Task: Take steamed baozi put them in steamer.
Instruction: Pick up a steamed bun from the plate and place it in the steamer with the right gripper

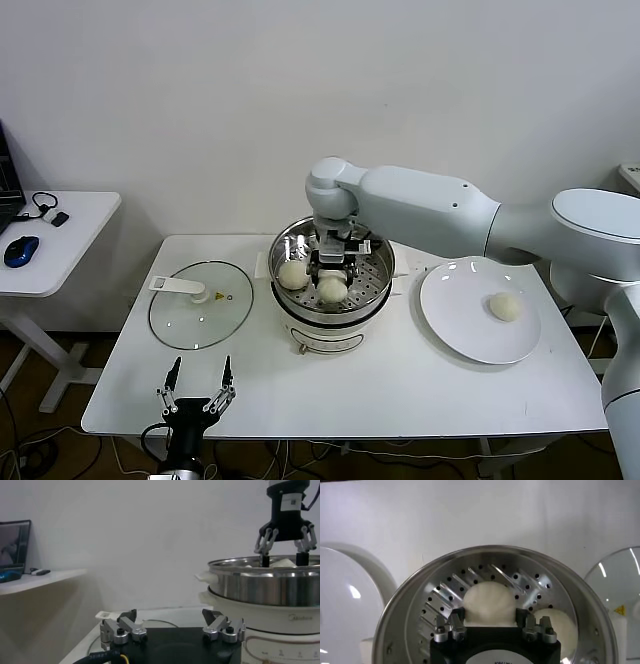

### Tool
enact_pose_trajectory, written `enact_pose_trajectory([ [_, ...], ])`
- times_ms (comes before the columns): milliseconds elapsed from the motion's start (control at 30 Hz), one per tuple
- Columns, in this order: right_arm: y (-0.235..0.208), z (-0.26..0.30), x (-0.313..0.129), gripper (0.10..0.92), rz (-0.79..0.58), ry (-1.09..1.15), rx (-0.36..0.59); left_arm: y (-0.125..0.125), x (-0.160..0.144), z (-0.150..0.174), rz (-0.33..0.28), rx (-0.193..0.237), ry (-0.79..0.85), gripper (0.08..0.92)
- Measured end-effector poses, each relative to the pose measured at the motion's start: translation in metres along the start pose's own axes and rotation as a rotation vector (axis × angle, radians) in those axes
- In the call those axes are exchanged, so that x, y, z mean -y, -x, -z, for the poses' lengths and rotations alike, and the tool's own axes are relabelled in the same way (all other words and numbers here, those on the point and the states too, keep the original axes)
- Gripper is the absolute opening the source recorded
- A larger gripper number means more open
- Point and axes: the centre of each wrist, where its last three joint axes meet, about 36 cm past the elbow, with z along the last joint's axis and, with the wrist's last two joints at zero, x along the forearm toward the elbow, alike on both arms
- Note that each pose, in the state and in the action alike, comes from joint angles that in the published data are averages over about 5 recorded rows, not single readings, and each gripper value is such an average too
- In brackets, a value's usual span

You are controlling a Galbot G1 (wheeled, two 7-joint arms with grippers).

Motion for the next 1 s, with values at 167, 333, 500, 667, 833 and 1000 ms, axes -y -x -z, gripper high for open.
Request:
enact_pose_trajectory([
  [167, 0.007, 0.002, 0.002, 0.653, 0.001, -0.004, 0.007, 0.000, 0.000, 0.000, 0.000, 0.000, -0.001, 0.823],
  [333, 0.011, 0.004, 0.003, 0.653, -0.001, -0.010, 0.014, 0.000, 0.000, 0.000, 0.000, -0.001, -0.001, 0.823],
  [500, 0.012, 0.005, 0.004, 0.669, -0.001, -0.014, 0.015, -0.001, 0.000, -0.001, 0.000, -0.004, -0.002, 0.823],
  [667, 0.014, 0.004, 0.000, 0.773, 0.000, -0.013, 0.015, 0.000, 0.001, -0.002, -0.002, -0.004, -0.004, 0.823],
  [833, 0.012, 0.003, -0.003, 0.820, -0.009, -0.011, 0.015, 0.001, 0.002, -0.002, -0.004, -0.003, -0.005, 0.823],
  [1000, 0.004, -0.001, -0.007, 0.823, -0.023, -0.001, 0.014, 0.001, 0.003, -0.002, -0.008, -0.004, -0.006, 0.823],
])
